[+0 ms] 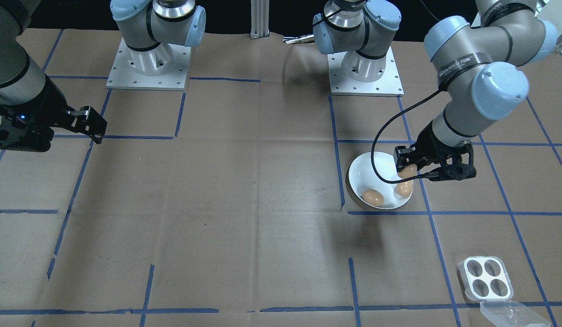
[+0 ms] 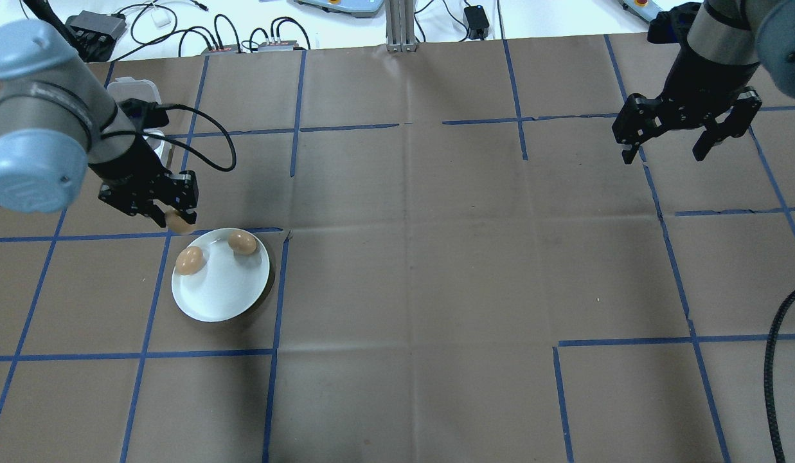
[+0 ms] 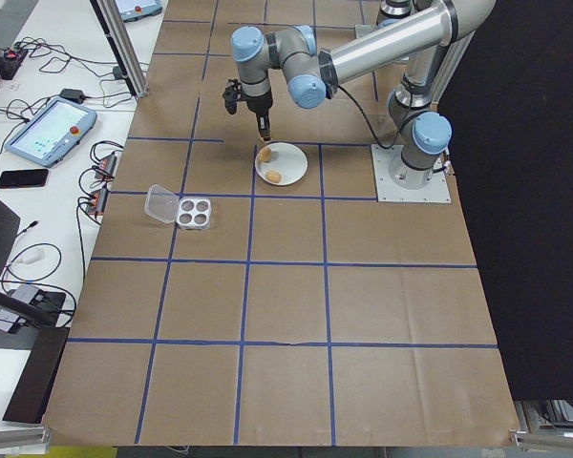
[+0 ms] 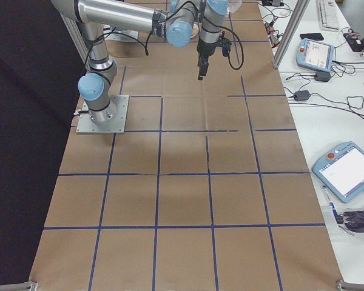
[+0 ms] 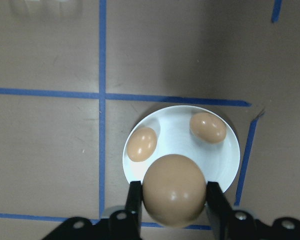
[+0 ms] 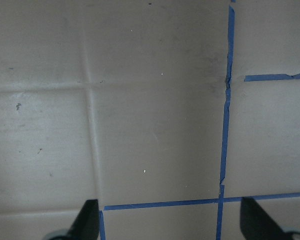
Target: Place egg on plate
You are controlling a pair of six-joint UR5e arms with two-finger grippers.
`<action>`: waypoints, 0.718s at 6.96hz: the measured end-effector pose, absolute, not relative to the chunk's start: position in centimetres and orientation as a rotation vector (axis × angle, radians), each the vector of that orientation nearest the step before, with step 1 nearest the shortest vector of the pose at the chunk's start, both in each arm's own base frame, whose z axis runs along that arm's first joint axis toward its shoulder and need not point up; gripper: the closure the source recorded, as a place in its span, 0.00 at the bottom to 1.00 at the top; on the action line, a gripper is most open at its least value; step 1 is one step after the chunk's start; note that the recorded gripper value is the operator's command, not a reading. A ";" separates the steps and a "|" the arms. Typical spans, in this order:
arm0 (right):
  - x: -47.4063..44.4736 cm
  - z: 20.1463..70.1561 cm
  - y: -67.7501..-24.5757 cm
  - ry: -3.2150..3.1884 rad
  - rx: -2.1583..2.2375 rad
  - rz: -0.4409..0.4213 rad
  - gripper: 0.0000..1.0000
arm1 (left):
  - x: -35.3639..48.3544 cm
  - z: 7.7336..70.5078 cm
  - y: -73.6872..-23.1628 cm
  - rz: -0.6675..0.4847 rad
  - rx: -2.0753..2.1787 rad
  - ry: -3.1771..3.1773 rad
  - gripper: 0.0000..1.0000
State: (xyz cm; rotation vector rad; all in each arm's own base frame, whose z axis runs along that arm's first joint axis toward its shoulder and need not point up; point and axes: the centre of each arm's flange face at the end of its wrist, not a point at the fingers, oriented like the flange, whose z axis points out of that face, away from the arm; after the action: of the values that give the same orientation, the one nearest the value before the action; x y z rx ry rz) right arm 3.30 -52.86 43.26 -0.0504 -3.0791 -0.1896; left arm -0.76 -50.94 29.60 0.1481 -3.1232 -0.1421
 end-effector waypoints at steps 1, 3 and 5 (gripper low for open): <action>3.3 43.3 -52.9 -3.079 -0.050 -0.189 0.00 | -1.0 25.9 -50.0 -0.103 0.151 -3.130 1.00; 3.3 43.3 -52.9 -3.079 -0.050 -0.190 0.00 | -1.3 21.2 -48.9 -0.109 0.150 -3.133 0.98; 3.3 43.3 -52.8 -3.079 -0.050 -0.190 0.00 | -1.5 20.9 -48.5 -0.107 0.146 -3.138 0.01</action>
State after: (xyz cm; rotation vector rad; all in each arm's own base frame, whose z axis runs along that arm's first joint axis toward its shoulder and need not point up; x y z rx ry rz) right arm 3.30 -52.85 43.26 -0.0504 -3.0791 -0.1899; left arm -1.46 -48.51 20.90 0.1462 -3.1378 -0.1068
